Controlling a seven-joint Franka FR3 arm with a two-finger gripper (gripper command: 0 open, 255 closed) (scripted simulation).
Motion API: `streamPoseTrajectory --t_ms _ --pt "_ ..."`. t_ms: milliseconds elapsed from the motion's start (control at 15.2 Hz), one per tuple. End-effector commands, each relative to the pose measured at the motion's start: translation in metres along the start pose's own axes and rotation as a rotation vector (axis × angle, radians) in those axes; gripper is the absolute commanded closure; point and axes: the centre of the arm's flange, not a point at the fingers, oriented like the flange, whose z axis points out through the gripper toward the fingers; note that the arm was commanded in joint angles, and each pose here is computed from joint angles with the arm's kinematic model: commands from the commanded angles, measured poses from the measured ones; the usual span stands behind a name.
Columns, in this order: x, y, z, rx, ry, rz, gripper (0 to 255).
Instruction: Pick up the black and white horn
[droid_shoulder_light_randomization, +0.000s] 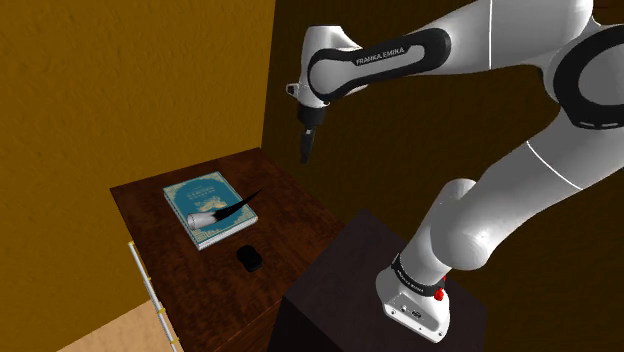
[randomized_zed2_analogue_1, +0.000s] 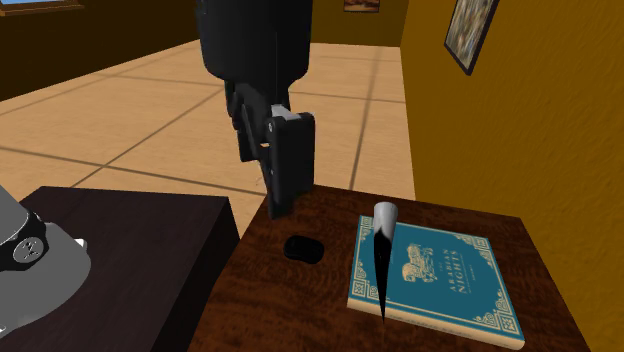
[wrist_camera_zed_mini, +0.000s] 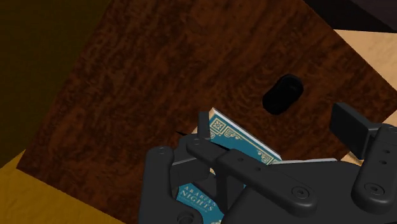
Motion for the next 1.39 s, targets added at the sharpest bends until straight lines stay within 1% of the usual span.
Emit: streamPoseTrajectory --t_ms 0,660,1320 --pt "0.012 0.008 0.020 -0.004 0.002 -0.063 0" --pt "0.101 0.028 0.114 -0.018 0.006 -0.362 0" --pt "0.192 0.022 0.208 -0.033 0.010 -0.661 0"
